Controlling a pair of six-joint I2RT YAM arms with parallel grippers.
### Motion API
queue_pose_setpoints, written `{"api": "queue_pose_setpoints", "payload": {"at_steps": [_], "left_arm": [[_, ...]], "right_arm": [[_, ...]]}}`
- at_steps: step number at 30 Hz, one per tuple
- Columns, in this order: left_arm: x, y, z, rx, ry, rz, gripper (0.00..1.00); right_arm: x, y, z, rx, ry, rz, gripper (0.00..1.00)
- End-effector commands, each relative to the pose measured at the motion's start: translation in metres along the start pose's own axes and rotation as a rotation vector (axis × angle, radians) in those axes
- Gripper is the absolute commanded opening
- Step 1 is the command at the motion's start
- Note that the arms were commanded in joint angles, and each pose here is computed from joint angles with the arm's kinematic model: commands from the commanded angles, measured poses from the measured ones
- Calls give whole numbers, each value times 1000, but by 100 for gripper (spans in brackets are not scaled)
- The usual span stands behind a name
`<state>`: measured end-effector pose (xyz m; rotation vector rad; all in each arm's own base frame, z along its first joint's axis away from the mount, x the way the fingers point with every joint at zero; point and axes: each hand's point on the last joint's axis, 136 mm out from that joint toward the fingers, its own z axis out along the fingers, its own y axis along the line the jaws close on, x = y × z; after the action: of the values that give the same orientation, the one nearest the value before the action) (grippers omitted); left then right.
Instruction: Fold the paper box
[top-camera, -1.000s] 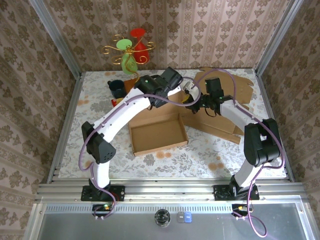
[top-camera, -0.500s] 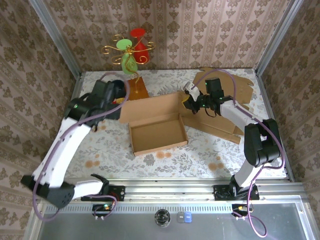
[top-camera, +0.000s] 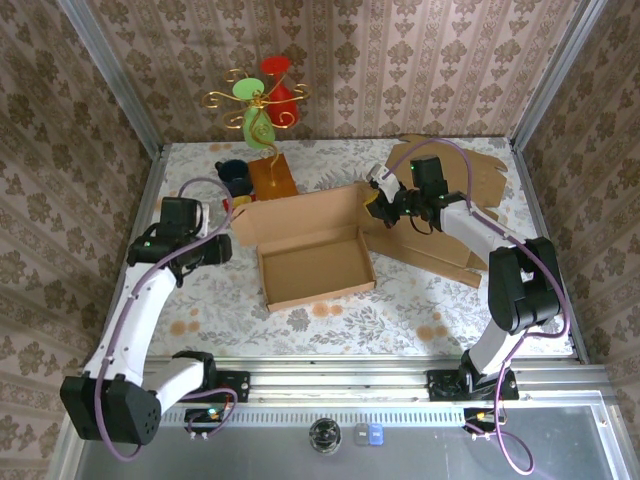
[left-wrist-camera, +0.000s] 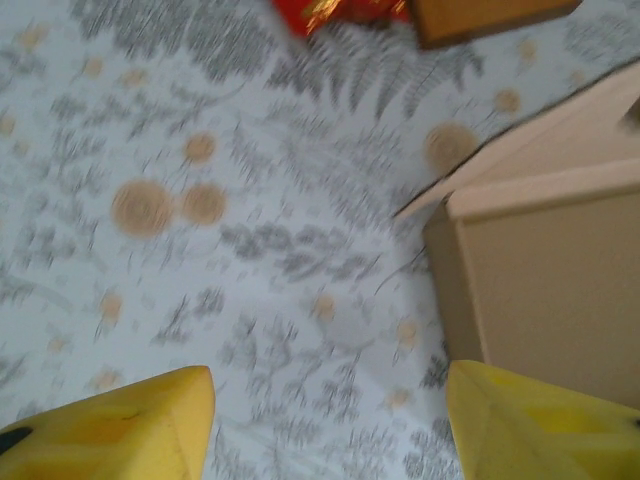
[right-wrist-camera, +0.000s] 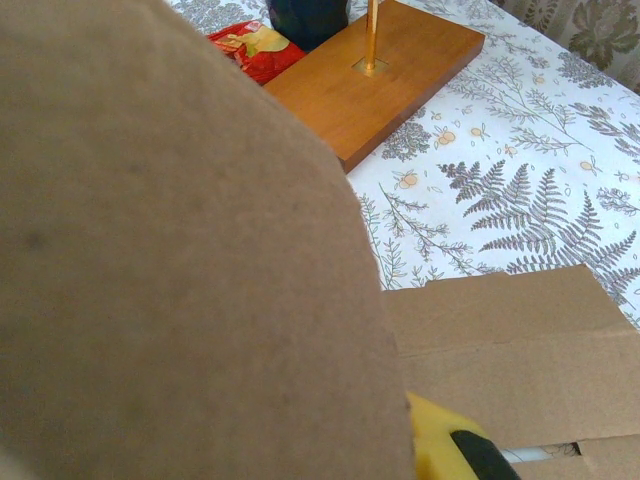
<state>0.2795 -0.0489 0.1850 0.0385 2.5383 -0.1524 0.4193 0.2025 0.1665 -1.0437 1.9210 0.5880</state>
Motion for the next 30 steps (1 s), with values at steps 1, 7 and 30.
{"api": "queue_pose_setpoints", "payload": {"at_steps": [1, 7, 30], "left_arm": [[-36, -15, 5, 77, -101, 84, 66], [-40, -17, 21, 85, -52, 140, 68], [-57, -39, 32, 73, -60, 249, 26]], "right_arm": [[4, -1, -4, 16, 11, -8, 0], [3, -2, -2, 16, 6, -1, 0], [-1, -3, 1, 22, 8, 9, 0]]}}
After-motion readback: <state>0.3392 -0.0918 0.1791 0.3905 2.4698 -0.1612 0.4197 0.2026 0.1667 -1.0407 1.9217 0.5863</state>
